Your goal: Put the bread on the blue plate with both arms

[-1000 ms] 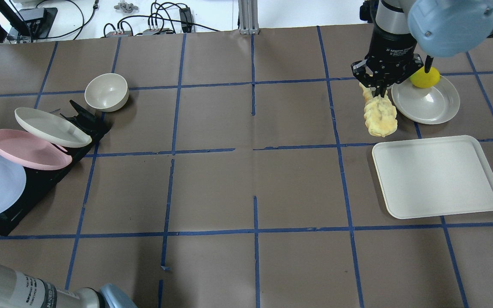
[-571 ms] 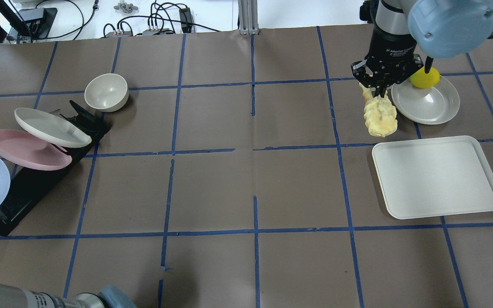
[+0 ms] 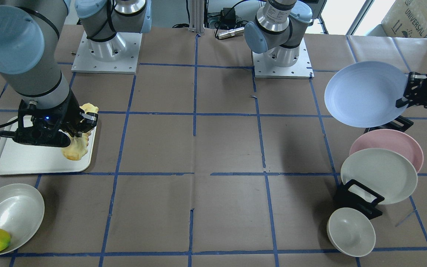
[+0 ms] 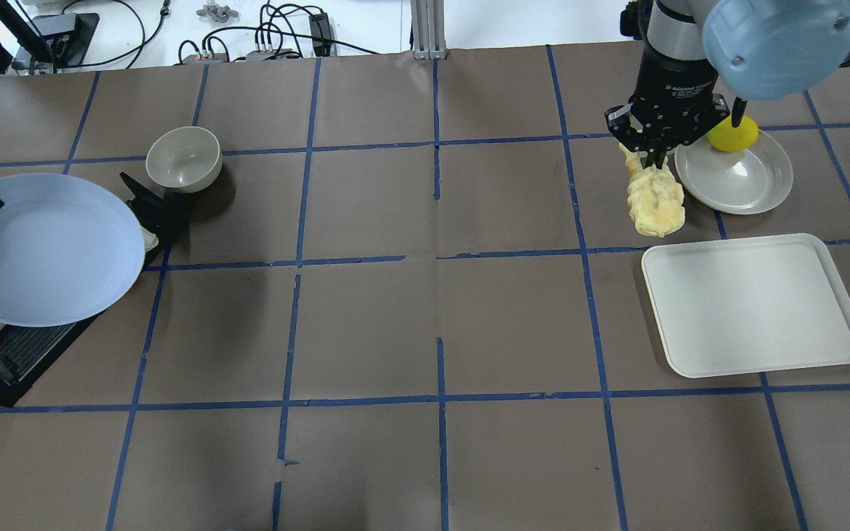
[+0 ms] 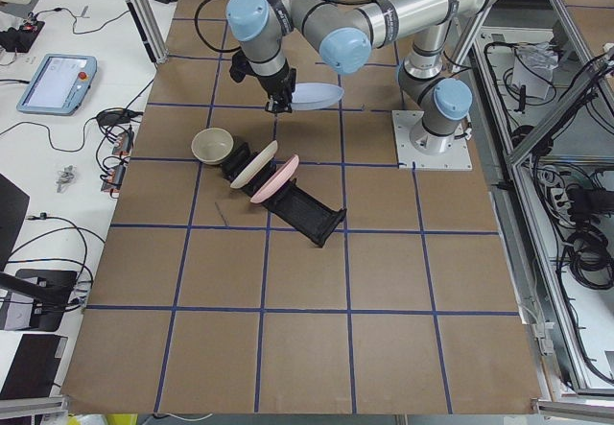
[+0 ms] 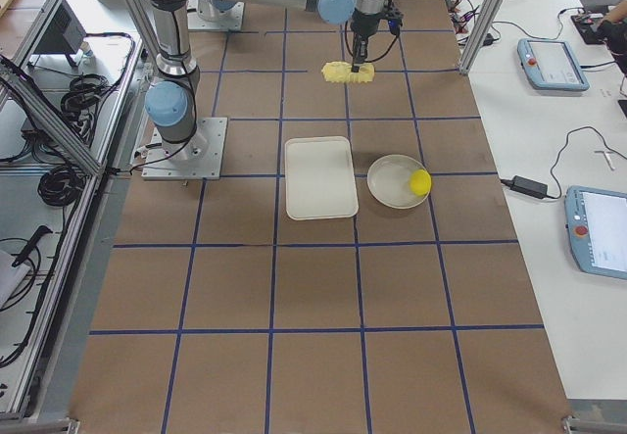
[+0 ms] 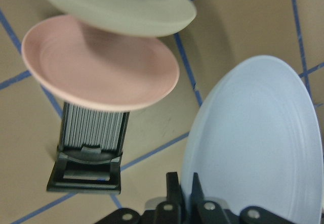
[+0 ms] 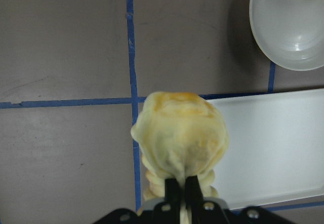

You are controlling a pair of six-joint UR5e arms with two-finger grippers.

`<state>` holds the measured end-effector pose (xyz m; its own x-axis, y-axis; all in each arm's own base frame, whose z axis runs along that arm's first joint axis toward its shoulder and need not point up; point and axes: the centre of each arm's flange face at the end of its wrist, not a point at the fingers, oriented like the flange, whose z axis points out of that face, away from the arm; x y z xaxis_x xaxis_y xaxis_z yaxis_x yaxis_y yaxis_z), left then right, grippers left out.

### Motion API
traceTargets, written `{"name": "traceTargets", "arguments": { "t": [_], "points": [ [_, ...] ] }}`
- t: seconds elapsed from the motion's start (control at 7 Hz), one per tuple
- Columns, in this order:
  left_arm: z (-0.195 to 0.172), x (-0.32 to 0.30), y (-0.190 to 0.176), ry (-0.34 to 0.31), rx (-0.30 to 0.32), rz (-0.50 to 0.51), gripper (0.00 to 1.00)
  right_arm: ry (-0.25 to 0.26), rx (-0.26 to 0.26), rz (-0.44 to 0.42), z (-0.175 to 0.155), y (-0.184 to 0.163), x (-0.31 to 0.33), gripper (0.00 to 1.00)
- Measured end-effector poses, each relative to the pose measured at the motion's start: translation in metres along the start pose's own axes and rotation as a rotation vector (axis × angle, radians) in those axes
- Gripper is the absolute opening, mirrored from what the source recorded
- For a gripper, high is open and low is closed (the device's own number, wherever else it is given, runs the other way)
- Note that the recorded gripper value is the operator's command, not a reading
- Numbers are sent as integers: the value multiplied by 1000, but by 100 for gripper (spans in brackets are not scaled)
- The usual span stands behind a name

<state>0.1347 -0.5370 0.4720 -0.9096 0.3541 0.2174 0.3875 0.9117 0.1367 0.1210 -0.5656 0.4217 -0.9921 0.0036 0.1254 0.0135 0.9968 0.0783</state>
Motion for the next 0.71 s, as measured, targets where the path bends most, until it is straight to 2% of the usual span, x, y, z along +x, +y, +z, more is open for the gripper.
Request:
{"name": "traceTargets", "arguments": {
  "t": [0.43, 0.71],
  "points": [
    [28, 131, -89, -9, -7, -18, 4, 0, 12, 11, -1, 3, -22, 10],
    [69, 190, -150, 26, 28, -26, 4, -51, -20, 43, 5, 5, -29, 10]
  ]
}}
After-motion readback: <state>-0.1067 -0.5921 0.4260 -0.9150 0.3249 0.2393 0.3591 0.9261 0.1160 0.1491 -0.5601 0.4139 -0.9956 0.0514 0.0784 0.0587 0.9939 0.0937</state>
